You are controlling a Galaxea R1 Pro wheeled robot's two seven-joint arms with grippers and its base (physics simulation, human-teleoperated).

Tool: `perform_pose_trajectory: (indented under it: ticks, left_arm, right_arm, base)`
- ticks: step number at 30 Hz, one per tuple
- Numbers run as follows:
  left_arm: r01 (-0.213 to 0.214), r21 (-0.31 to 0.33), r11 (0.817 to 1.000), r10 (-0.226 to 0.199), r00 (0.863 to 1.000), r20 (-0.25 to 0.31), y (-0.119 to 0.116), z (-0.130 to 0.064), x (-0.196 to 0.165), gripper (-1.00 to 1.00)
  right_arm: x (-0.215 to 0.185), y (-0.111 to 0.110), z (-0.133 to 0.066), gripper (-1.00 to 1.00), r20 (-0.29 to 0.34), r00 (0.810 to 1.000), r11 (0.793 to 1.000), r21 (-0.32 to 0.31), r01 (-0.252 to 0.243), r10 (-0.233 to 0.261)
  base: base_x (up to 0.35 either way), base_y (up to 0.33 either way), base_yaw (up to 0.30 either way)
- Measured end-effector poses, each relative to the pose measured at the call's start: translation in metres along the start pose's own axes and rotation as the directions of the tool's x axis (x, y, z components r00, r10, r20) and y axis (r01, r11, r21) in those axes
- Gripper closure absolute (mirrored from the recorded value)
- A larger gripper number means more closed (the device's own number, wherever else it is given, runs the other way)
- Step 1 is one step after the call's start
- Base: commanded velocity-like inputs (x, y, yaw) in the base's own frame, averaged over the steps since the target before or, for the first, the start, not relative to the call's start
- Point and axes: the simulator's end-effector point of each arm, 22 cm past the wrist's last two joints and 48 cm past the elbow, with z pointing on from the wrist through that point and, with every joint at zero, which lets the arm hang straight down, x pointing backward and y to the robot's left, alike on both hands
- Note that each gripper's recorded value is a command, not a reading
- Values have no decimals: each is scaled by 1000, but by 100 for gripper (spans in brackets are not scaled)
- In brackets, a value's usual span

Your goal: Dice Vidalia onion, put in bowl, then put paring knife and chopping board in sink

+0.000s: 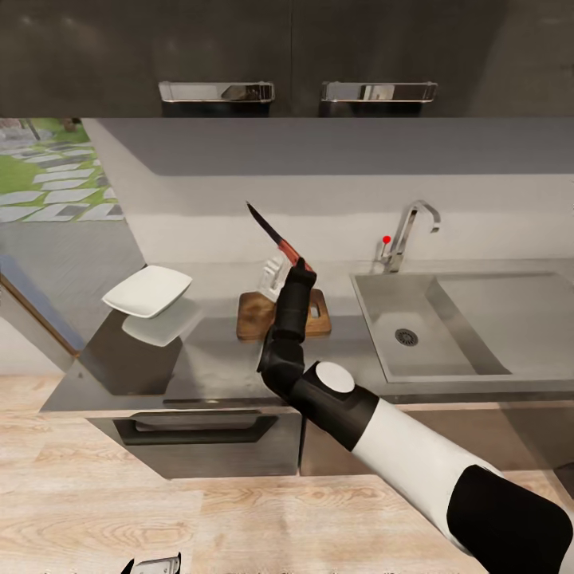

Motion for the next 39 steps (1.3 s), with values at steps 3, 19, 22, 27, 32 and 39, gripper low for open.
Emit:
perform_pose_trajectory:
  ticks: [3, 19, 22, 27, 32, 39]
  left_arm:
    - [0, 1, 1000, 0, 1000, 0, -1, 0, 0, -100]
    - [1, 3, 1000, -1, 1000, -1, -2, 0, 0, -100]
    - [1, 3, 1000, -1, 1000, 0, -2, 0, 0, -100]
    - [2, 4, 1000, -2, 1000, 0, -2, 0, 0, -100]
    - [1, 3, 1000, -1, 1000, -1, -2, 0, 0, -100]
    - [2, 3, 1000, -1, 1000, -1, -2, 0, 0, -100]
  right_arm:
    - [-1, -6, 1, 100, 6, 1000, 1000, 26, 14, -14]
    - [28, 32, 8, 100, -28, 976, 976, 31, 215, -214]
    - [37, 42, 9, 100, -38, 967, 967, 18, 253, -252]
    - [45, 52, 10, 100, -47, 957, 958, 4, 288, -288]
    - [56, 63, 10, 100, -58, 946, 947, -16, 320, -320]
    - [77, 84, 11, 100, -75, 917, 920, -49, 388, -391]
  base:
    - [-231, 0, 0]
    - [-162, 0, 0]
    - [-4, 0, 0]
    - [-1, 0, 0]
    - [0, 0, 0]
    - [0, 0, 0]
